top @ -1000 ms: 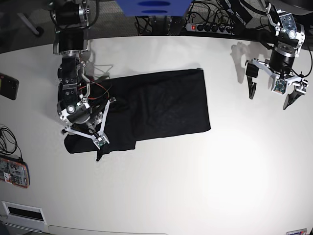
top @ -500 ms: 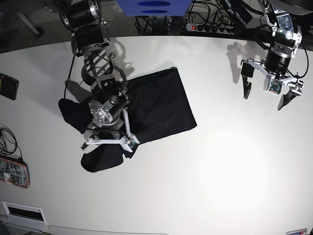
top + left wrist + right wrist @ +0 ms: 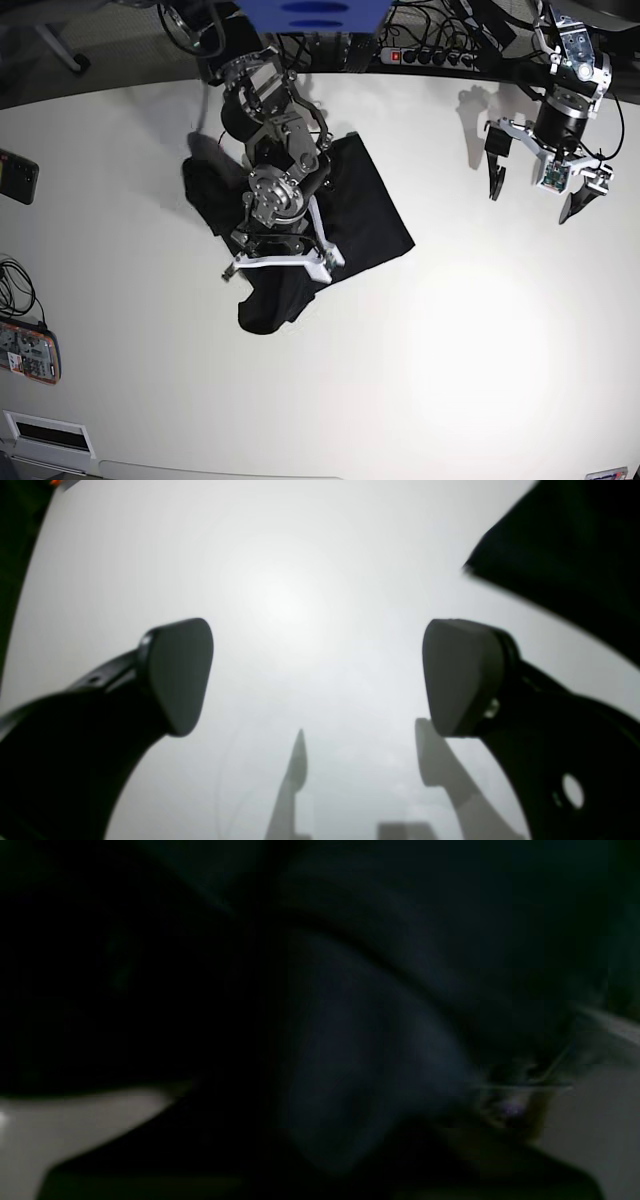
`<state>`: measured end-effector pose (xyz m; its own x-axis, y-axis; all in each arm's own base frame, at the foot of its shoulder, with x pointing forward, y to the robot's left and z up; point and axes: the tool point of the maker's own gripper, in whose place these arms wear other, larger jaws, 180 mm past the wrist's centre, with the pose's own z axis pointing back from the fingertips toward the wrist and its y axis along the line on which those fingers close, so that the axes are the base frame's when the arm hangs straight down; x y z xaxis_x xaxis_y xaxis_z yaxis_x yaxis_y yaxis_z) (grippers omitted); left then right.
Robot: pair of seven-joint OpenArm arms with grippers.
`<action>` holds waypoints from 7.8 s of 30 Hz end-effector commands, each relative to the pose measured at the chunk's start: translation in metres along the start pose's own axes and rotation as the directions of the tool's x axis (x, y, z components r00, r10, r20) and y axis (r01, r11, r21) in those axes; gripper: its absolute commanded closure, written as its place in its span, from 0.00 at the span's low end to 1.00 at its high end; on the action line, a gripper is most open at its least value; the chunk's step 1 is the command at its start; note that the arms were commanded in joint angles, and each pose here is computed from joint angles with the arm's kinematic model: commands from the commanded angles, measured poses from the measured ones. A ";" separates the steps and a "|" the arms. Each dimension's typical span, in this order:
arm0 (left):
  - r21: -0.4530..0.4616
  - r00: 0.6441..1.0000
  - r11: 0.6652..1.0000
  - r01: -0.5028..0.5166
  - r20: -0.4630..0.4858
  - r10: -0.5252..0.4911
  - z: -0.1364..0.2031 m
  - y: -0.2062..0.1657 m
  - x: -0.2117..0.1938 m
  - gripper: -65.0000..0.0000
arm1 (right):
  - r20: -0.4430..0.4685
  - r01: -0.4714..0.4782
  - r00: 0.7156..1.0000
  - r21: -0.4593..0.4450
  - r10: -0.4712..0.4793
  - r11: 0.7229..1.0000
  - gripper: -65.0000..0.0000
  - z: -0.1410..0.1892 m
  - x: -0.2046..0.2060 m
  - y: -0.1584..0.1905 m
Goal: Fold the T-shirt properly
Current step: 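Press the folded bundle flat with the right gripper, then lower the left gripper onto the bundle's edge beside the right gripper, then grasp the bundle edges with both grippers and lift them slightly, then set the bundle down square and open both grippers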
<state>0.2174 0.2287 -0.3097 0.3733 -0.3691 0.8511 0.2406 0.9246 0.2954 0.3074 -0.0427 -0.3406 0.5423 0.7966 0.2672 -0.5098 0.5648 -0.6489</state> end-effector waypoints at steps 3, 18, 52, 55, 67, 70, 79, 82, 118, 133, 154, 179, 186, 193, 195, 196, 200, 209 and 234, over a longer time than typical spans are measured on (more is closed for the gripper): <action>0.008 0.999 1.000 0.009 0.042 -0.009 0.002 0.004 0.011 0.01 | 0.121 0.099 0.988 -0.003 -0.098 0.995 1.00 0.013 0.030 0.000; 0.029 0.999 0.999 0.019 0.025 -0.020 0.007 0.012 0.007 0.01 | 0.137 0.098 0.984 0.112 -0.113 0.989 1.00 0.010 0.050 0.100; 0.054 0.999 0.998 0.026 0.020 -0.027 0.009 0.020 0.006 0.01 | 0.373 0.188 0.831 0.510 -0.413 0.839 0.30 0.067 0.119 0.143; 0.080 0.999 0.997 0.025 0.019 -0.027 0.012 0.030 0.006 0.01 | 0.431 0.166 0.805 0.496 -0.408 0.852 0.30 0.072 0.119 0.135; 0.205 0.999 0.978 0.044 -0.014 -0.042 0.034 0.071 -0.001 0.01 | 0.498 0.106 0.774 0.509 -0.392 0.854 0.30 0.095 0.127 0.142; 0.203 0.999 0.978 0.044 -0.014 -0.042 0.033 0.070 -0.001 0.01 | 0.535 0.126 0.728 0.511 -0.429 0.851 0.30 0.111 0.137 0.124; 0.017 1.000 1.000 -0.025 -0.002 0.025 0.012 -0.001 -0.004 0.01 | 0.555 0.232 0.675 0.466 -0.486 0.854 0.30 0.105 0.133 0.071; -0.113 0.998 0.992 -0.059 0.003 0.060 0.004 -0.049 -0.001 0.01 | 0.534 0.276 0.680 0.448 -0.503 0.850 0.30 0.089 0.126 0.053; -0.207 0.949 0.952 -0.226 -0.267 0.167 -0.045 -0.149 -0.069 0.01 | 0.252 0.396 0.787 0.493 -0.563 0.774 0.30 -0.078 0.132 0.032; -0.069 0.961 0.980 -0.188 -0.221 0.169 -0.075 -0.080 -0.064 0.01 | 0.254 0.389 0.826 0.389 -0.503 0.835 0.30 -0.102 0.081 -0.004; -0.044 0.991 0.993 -0.111 -0.084 0.107 -0.081 -0.054 0.001 0.01 | 0.214 0.372 0.848 0.413 -0.486 0.831 0.30 -0.076 0.010 0.036; -0.200 0.927 0.958 -0.205 -0.354 0.124 -0.047 -0.154 -0.063 0.01 | 0.184 0.372 0.860 0.413 -0.476 0.831 0.30 -0.076 0.005 0.038; -0.126 0.942 0.978 -0.168 -0.314 0.122 -0.064 -0.115 -0.052 0.01 | 0.188 0.365 0.862 0.414 -0.471 0.834 0.30 -0.074 0.005 0.039; -0.098 0.953 0.984 -0.149 -0.279 0.117 -0.081 -0.100 -0.038 0.01 | 0.243 0.340 0.856 0.400 -0.457 0.851 0.30 -0.054 -0.002 0.026; -0.083 0.958 0.990 -0.111 -0.275 0.085 -0.092 -0.093 -0.036 0.01 | 0.223 0.335 0.866 0.406 -0.448 0.850 0.30 -0.049 -0.011 0.032; -0.074 0.958 0.994 -0.086 -0.279 0.062 -0.097 -0.089 -0.036 0.01 | 0.218 0.327 0.872 0.406 -0.438 0.853 0.30 -0.045 -0.017 0.034; -0.066 0.953 0.996 -0.056 -0.300 0.033 -0.108 -0.086 -0.042 0.01 | 0.241 0.308 0.869 0.420 -0.432 0.854 0.30 -0.026 -0.023 0.038; -0.071 0.962 0.997 -0.042 -0.273 0.021 -0.134 -0.081 -0.027 0.01 | 0.254 0.284 0.868 0.454 -0.428 0.845 0.30 0.005 -0.040 0.053; -0.130 0.964 0.982 0.133 -0.212 -0.159 -0.185 -0.099 0.017 0.00 | 0.172 0.219 0.903 0.603 -0.393 0.767 0.30 0.043 -0.060 0.137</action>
<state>0.3571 0.1151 -0.4151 0.5348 -0.5265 0.6609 0.4163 0.8448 0.3361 0.1761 -0.0065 -0.4190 0.5839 0.5346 0.6110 -0.6677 0.7444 -0.0133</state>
